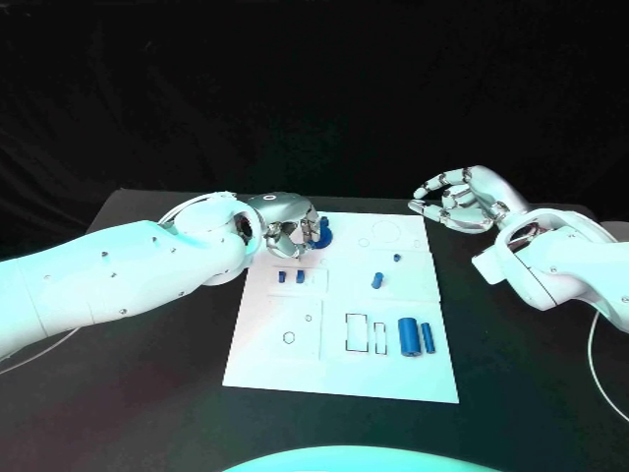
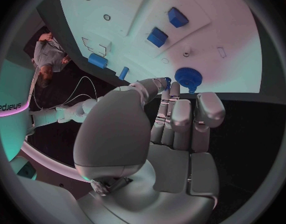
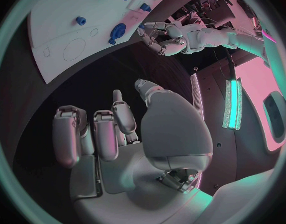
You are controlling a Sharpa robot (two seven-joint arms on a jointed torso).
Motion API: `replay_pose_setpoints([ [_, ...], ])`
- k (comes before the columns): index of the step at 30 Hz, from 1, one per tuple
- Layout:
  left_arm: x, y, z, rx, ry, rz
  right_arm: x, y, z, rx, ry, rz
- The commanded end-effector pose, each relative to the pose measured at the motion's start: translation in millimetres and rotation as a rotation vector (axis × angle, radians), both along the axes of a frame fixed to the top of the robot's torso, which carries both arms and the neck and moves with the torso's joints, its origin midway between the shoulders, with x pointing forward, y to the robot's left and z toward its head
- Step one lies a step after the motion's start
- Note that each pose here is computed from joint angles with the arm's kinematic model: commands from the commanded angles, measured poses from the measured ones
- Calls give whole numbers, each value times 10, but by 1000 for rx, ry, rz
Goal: Assemble the parts on the task board
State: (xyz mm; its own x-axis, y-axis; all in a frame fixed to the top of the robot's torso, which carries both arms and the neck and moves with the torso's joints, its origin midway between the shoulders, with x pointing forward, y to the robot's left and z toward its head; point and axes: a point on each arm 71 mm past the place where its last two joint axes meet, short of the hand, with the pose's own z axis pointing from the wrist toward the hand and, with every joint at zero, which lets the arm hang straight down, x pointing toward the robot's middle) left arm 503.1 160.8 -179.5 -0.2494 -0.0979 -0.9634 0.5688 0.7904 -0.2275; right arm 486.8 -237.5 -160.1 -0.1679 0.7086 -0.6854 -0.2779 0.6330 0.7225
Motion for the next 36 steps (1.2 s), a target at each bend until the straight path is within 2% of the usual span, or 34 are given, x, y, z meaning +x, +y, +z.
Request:
replay_pose_setpoints([
  [1,1,60,4,-3,44,22,-5,4,3,-1,-6,8],
  [6,36,197,-25,10,62,54,-6,4,3,-1,-6,8],
  [13,69,302,-89,23,81,79,-7,6,4,-1,-6,9],
  [36,76,236,-209,39,134,59,-7,24,4,0,-7,13],
])
